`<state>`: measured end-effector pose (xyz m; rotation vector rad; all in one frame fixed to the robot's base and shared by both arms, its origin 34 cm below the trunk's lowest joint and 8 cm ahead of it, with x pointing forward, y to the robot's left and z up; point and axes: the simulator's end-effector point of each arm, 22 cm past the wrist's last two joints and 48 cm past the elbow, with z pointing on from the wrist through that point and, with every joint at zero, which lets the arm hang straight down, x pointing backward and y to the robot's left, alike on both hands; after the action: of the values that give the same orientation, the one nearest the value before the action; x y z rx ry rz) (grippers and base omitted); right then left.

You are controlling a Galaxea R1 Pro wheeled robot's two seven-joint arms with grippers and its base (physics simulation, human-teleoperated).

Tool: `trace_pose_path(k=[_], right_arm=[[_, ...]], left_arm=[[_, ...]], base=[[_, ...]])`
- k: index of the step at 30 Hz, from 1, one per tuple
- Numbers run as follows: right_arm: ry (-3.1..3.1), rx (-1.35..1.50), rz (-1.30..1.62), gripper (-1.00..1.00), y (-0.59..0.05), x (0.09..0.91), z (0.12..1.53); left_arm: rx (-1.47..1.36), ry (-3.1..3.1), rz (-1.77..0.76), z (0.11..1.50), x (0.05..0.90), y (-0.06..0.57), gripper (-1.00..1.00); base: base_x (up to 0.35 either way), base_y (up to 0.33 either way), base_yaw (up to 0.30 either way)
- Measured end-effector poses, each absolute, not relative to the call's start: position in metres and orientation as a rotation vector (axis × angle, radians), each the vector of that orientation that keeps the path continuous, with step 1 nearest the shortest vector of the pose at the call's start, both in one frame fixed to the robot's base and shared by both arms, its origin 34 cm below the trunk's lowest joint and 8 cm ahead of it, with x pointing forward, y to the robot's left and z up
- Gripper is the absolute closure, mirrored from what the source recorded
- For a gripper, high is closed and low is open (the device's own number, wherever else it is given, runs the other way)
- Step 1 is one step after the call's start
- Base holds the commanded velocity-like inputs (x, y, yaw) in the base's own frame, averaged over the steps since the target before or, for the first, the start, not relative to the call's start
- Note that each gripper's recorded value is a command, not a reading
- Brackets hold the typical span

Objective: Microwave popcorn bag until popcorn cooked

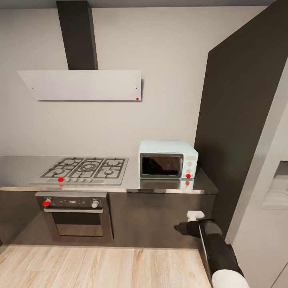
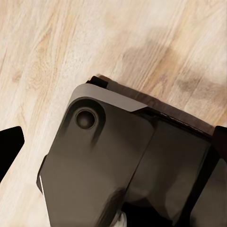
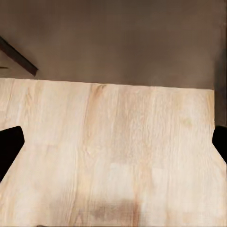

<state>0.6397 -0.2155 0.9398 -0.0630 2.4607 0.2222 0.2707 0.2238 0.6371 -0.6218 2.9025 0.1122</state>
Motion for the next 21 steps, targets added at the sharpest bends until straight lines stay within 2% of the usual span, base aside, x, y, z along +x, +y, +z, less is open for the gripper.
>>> trace_pose_path(k=[7, 14, 18, 21], right_arm=[[2.240, -0.017, 0.203, -1.00, -0.228, 0.730, 1.097], [1.961, 0.058, 0.287, -1.00, -0.243, 0.755, 1.170], [1.889, -0.003, 0.249, -1.00, -0.223, 0.774, 1.116], [1.786, 0.068, 0.070, -1.00, -0.239, 0.785, 1.093]], left_arm=[[-0.616, 2.903, 0.109, 0.637, 0.271, 0.223, -1.00], [-0.616, 2.903, 0.109, 0.637, 0.271, 0.222, -1.00], [-0.615, 2.903, 0.109, 0.637, 0.271, 0.223, -1.00], [-0.614, 2.903, 0.109, 0.637, 0.271, 0.223, -1.00]], base=[[0.000, 0.000, 0.000], [0.000, 0.000, 0.000], [0.000, 0.000, 0.000], [0.000, 0.000, 0.000]])
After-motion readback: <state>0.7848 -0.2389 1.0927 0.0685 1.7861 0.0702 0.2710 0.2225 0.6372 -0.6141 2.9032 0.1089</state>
